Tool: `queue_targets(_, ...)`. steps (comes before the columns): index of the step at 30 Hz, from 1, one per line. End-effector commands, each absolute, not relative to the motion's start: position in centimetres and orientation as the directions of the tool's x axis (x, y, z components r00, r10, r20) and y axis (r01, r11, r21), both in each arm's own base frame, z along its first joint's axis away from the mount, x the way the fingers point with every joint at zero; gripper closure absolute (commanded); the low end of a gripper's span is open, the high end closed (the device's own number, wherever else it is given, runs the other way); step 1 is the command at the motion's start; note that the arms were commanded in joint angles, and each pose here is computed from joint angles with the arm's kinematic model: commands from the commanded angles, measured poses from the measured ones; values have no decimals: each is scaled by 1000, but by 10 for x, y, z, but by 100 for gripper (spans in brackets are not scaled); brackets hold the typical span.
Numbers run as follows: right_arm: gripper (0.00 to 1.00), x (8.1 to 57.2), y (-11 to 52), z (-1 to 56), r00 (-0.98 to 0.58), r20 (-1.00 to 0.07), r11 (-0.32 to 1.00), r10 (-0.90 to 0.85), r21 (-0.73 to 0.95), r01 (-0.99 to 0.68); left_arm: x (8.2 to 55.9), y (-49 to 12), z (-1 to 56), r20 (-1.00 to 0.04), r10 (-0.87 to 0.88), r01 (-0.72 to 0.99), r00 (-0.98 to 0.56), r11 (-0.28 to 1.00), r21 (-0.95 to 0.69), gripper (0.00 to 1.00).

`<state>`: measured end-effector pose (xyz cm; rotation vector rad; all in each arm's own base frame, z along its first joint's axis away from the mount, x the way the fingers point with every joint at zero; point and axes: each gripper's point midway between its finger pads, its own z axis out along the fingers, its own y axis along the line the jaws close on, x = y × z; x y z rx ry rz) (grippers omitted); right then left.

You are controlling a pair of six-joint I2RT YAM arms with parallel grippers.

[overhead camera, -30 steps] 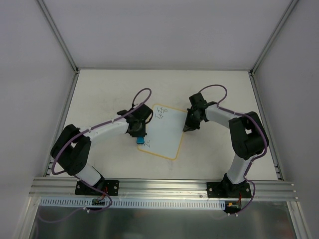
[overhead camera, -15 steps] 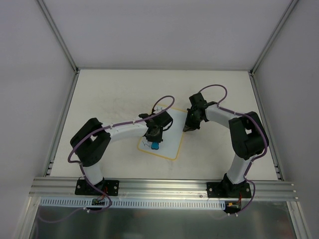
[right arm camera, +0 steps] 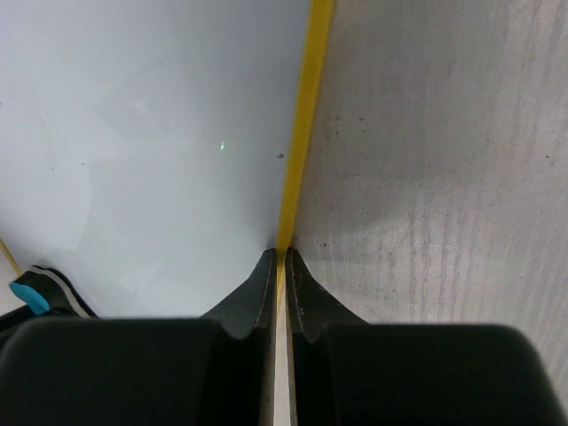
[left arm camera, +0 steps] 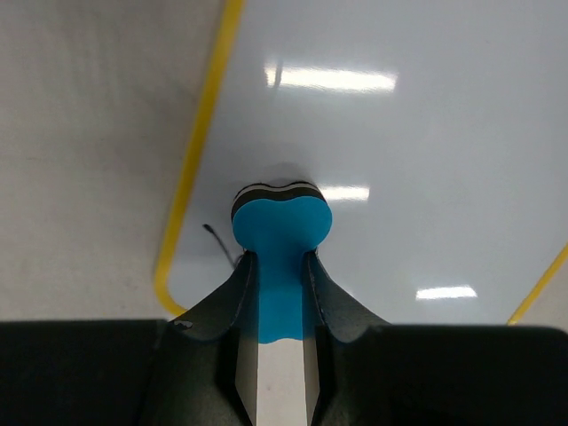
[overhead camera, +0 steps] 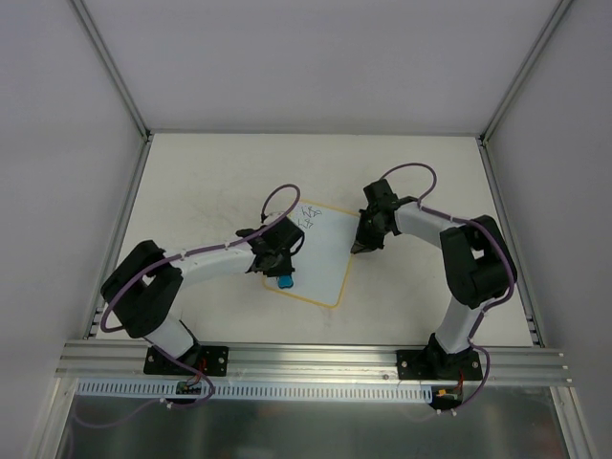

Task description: Erase the whiteboard

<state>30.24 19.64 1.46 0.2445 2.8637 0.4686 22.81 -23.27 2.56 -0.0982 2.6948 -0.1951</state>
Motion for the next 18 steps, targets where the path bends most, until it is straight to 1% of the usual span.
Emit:
queue_targets(1,95,271,158,-8,-977,-138,977,160,167,136,190,-152,-5,-284,-80,-113,-955,988,102,100)
queue_targets(4,96,272,156,-7,-976,-143,976,162,167,137,192,-134,-1,-286,-81,-127,-955,981,146,100)
queue_targets(10,95,271,153,-7,-976,-143,976,166,166,142,207,-108,3,-289,-135,-190,-948,967,171,100)
queue_targets(13,95,269,151,-8,-977,-139,976,164,163,141,218,-101,10,-314,-150,-210,-937,963,168,100)
queue_targets(15,95,271,151,-7,-976,-144,977,162,165,138,227,-101,20,-346,-168,-227,-923,964,139,100)
queue_targets(18,95,271,151,-6,-977,-149,979,150,163,125,242,-111,39,-391,-153,-203,-908,975,90,100)
